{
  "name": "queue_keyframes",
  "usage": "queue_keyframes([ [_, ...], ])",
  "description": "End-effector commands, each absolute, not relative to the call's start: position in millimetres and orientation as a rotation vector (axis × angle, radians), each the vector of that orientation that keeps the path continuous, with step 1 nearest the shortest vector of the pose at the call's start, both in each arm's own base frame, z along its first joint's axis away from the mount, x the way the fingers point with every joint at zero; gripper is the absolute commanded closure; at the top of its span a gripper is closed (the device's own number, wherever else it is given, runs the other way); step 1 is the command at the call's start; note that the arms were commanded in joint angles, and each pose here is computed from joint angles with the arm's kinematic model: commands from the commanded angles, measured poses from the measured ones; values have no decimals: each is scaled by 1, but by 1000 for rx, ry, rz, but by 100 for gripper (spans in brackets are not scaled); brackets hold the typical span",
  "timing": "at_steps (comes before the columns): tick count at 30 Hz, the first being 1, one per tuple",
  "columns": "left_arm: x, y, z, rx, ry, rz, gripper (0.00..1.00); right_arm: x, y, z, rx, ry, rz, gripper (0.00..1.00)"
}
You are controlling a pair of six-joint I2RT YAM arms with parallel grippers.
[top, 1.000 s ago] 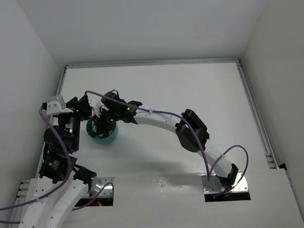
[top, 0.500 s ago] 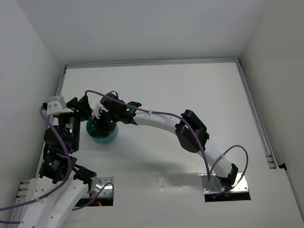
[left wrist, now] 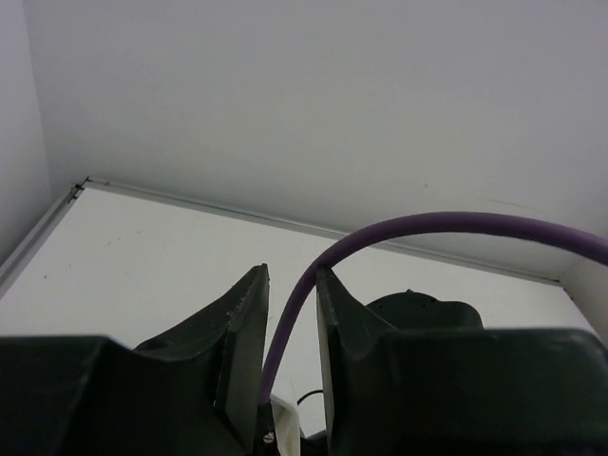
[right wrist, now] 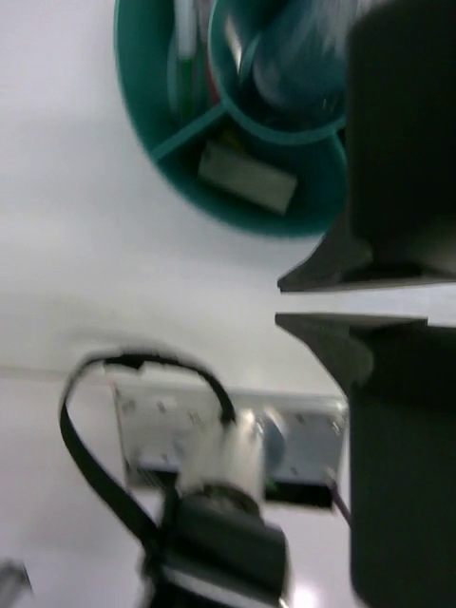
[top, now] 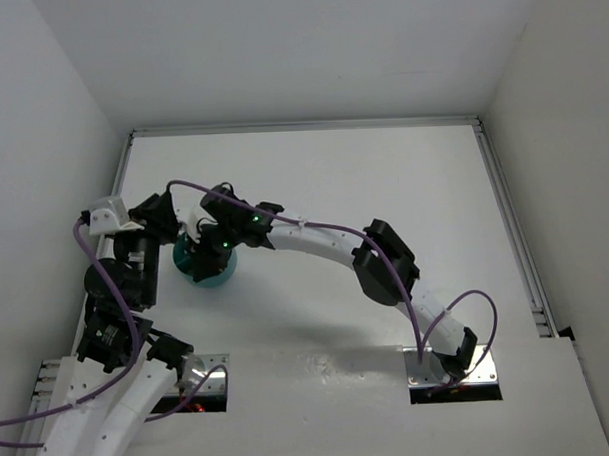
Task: Sort the stationery into containers
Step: Place the stationery in the storage box, then reset both arms
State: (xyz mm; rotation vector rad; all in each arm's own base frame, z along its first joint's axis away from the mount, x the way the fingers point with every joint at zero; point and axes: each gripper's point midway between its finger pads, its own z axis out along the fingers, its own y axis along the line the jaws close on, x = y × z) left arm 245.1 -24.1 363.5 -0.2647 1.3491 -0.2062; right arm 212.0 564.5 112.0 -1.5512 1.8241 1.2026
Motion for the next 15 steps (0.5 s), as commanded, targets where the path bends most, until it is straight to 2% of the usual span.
queue_keyframes([
  [1, 241, -14, 372, -312, 1283, -196, 69, 170, 562, 224, -1643, 1476, 1460, 83],
  [2, 237, -13, 378, -316, 1258, -205, 69, 163, 558, 230, -1662, 1456, 1499, 72],
  [3, 235, -11, 378, -313, 1245, -202, 69, 160, 554, 231, -1679, 1446, 1502, 67],
  [6, 233, -7, 377, -333, 1236, -191, 67, 159, 541, 247, -1701, 1411, 1485, 61],
  [8, 233, -7, 377, -333, 1235, -191, 63, 170, 533, 248, -1705, 1419, 1404, 61],
  [10, 239, -9, 373, -329, 1257, -183, 46, 194, 519, 249, -1672, 1504, 1197, 84],
  [11, 241, -12, 371, -318, 1267, -187, 39, 234, 509, 242, -1597, 1580, 933, 97],
  [12, 243, -16, 372, -304, 1267, -198, 29, 251, 497, 237, -1544, 1639, 796, 100],
  [15, 261, -40, 355, -197, 1343, -239, 18, 345, 437, 228, -1333, 1753, 289, 100],
])
